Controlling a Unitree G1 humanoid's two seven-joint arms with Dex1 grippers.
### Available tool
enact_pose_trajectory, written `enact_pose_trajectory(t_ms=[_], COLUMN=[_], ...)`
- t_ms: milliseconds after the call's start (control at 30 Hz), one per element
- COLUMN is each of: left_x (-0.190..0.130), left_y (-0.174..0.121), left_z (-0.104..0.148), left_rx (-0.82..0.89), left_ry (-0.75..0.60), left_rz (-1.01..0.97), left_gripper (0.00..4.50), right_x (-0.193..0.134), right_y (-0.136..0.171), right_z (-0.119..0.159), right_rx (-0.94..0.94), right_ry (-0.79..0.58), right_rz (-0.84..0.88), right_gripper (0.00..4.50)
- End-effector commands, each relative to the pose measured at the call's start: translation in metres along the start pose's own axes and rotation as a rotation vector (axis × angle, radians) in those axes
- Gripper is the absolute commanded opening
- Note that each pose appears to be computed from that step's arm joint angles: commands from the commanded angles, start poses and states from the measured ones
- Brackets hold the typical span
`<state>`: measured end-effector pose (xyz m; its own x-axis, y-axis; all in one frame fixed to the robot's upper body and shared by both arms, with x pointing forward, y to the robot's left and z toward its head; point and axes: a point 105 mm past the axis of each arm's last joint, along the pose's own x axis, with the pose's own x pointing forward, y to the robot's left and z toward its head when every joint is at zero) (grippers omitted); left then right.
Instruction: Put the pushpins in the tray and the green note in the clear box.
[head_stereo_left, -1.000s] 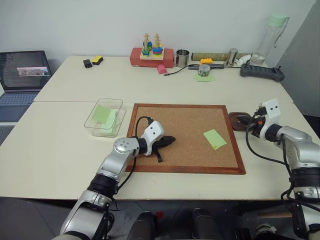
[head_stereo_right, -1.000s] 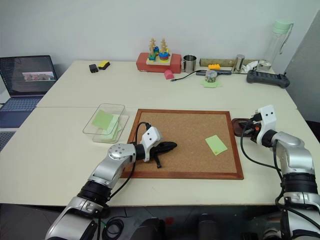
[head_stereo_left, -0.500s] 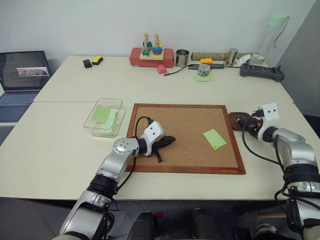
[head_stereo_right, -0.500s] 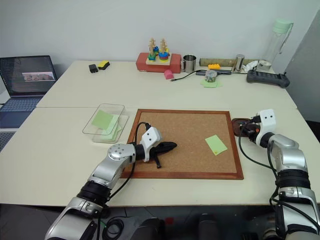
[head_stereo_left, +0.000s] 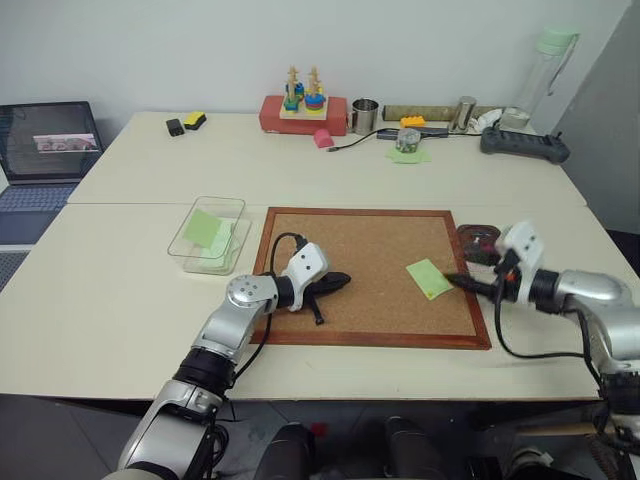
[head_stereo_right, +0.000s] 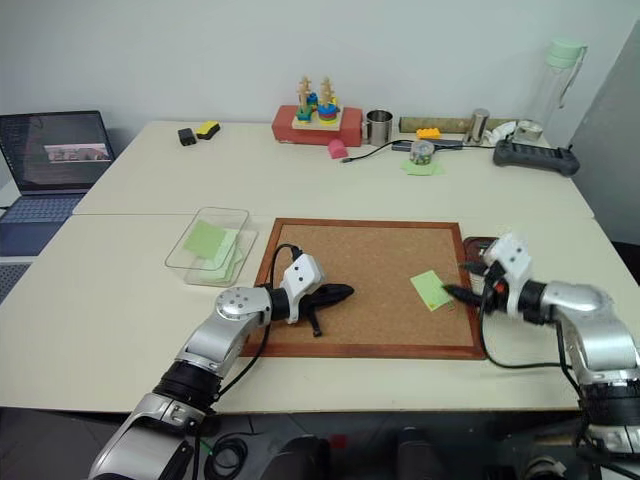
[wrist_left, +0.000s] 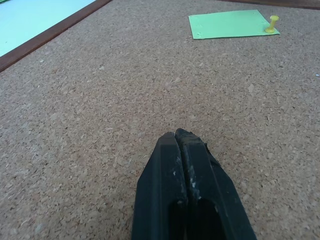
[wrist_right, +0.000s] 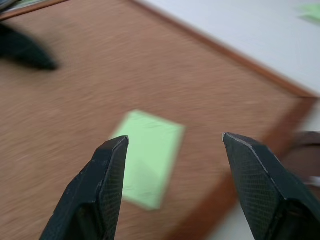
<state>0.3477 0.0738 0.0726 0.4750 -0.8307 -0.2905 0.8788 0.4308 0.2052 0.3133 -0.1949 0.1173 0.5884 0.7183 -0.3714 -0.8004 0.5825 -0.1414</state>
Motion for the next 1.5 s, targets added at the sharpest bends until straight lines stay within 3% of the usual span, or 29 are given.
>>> enact_pose_trajectory(t_ms=[33,367,600,900,1333,1500], left_x=[-0.004,-0.005,-0.006,-0.006,-0.004,-0.009], left_y=[-0.003,-0.003,-0.004,-0.006,-0.005,0.005], left_z=[-0.031,-0.032,-0.034,-0.035,-0.034,-0.007], left_rx=[-0.034,-0.035,-0.040,-0.045,-0.102,-0.135], left_ry=[0.120,0.123,0.124,0.123,0.103,0.007], left_rz=[0.004,0.010,0.009,0.007,0.018,0.045], left_gripper=[0.00,0.00,0.00,0.00,0.00,0.00], right_x=[0.008,0.018,0.019,0.018,0.003,0.002], right_y=[0.014,0.006,0.005,0.008,0.010,0.015], right_z=[0.003,-0.009,-0.012,-0.016,0.032,0.051], right_rx=[-0.032,-0.005,-0.015,-0.048,-0.173,-0.277], right_ry=[0.001,0.006,0.000,0.010,-0.088,-0.111], right_rz=[0.057,0.035,0.028,0.040,0.064,0.068], right_gripper=[3.14,3.14,1.94,0.01,0.01,0.01])
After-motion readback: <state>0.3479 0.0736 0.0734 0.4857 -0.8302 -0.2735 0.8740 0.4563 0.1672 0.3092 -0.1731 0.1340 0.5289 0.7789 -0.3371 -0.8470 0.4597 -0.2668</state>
